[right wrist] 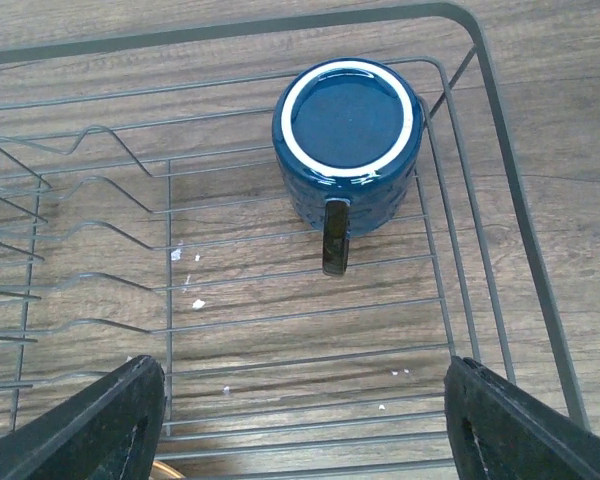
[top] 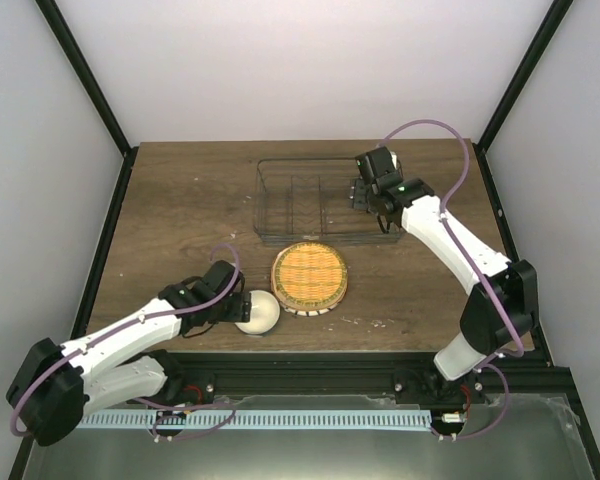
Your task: Load the mixed dishes into the dish rack
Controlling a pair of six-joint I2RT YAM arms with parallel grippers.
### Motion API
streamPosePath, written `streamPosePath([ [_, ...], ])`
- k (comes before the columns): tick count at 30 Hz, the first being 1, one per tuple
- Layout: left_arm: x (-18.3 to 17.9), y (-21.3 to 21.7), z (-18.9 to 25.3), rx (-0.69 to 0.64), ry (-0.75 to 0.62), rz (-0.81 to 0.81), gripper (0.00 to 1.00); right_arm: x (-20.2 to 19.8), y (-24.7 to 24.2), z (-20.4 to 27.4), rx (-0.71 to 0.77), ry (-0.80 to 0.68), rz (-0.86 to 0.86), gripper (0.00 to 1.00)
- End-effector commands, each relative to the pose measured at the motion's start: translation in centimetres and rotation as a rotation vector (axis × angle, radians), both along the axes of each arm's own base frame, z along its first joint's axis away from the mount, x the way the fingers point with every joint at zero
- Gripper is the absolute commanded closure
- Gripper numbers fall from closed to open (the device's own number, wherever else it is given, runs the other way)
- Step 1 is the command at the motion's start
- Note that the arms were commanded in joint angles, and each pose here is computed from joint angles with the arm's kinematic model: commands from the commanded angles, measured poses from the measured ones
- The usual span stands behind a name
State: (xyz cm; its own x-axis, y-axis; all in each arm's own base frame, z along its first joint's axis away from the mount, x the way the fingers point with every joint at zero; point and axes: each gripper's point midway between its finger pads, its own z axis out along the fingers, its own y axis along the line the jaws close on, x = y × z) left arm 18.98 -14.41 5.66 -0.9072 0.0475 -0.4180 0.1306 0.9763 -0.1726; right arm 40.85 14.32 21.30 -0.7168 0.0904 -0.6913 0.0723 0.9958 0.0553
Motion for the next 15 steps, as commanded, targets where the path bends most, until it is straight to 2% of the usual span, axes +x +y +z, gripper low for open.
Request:
streamPosePath([
  [1, -0.4, 0.1, -1.1, 0.002, 0.023, 0.016, 0.23, -0.5, -0.5, 1.0, 0.001, -0.023, -0.013, 0.22],
  [3, -0.2, -0.1, -1.3, 0.002, 0.021, 0.011, 0.29, -0.7, -0.5, 0.8, -0.001, -0.019, -0.01, 0.22],
  [9, 0.2, -2.1, -1.2, -0.093, 0.009, -0.025, 0.64, -1.1, -0.4, 0.2, -0.003, -0.005, -0.002, 0.22],
  [15, 0.0, -3.1, -1.6, -0.144, 0.017, -0.051, 0.82, -1.6, -0.6, -0.3, -0.007, 0.005, -0.001, 0.22],
])
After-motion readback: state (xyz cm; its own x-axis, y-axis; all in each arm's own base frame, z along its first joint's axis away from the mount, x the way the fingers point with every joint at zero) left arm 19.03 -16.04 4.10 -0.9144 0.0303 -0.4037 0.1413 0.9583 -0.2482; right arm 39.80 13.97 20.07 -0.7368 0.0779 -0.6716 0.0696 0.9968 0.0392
